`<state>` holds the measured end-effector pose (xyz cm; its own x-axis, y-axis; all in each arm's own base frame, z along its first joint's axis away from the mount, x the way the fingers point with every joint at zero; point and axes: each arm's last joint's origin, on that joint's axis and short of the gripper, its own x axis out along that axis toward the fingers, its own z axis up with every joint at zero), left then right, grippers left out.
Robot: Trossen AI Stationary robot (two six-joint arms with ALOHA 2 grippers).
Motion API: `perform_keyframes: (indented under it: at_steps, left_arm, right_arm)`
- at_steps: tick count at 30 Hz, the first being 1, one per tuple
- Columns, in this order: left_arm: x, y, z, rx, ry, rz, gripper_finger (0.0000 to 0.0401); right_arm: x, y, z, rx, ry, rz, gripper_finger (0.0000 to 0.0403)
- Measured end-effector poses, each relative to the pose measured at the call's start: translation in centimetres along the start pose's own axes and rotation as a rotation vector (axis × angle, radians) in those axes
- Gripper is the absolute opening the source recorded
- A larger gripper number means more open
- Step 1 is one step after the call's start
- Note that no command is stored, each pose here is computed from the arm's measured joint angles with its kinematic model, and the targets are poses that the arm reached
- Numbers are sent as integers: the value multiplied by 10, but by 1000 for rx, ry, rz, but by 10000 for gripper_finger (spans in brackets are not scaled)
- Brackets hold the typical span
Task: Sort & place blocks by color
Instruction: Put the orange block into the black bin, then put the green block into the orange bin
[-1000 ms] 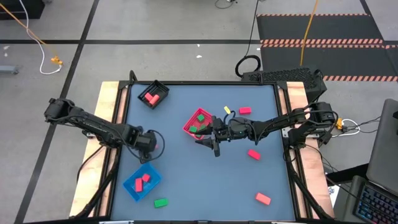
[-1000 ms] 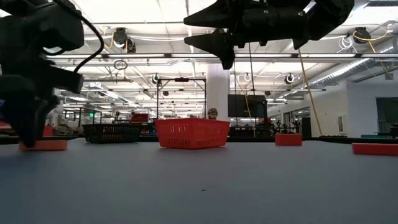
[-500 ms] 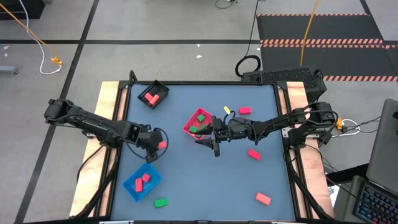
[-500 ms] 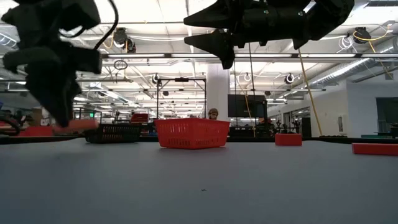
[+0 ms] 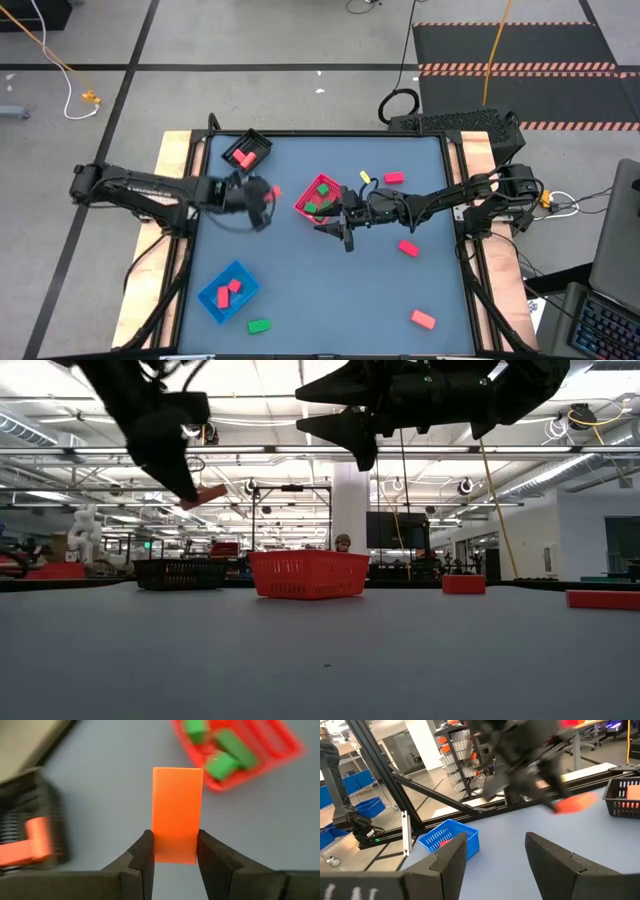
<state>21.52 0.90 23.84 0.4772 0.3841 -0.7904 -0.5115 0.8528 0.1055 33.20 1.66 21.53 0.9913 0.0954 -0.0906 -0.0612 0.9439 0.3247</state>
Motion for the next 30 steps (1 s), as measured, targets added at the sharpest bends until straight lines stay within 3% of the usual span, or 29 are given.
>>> perform_keyframes:
  at_steps: [9,16,23,30]
  left_arm:
    - [20,90,22,-156,46,192,117]
    - [23,148,19,-314,53,212,117]
    - [22,165,16,-318,48,241,130]
    - [22,163,17,-307,48,235,210]
  right_arm:
    - [0,0,0,-11,0,-1,196]
    - [0,-1,0,-11,0,-1,196]
    - [0,-2,0,-10,0,-2,196]
    - [0,-2,0,-10,3,-3,196]
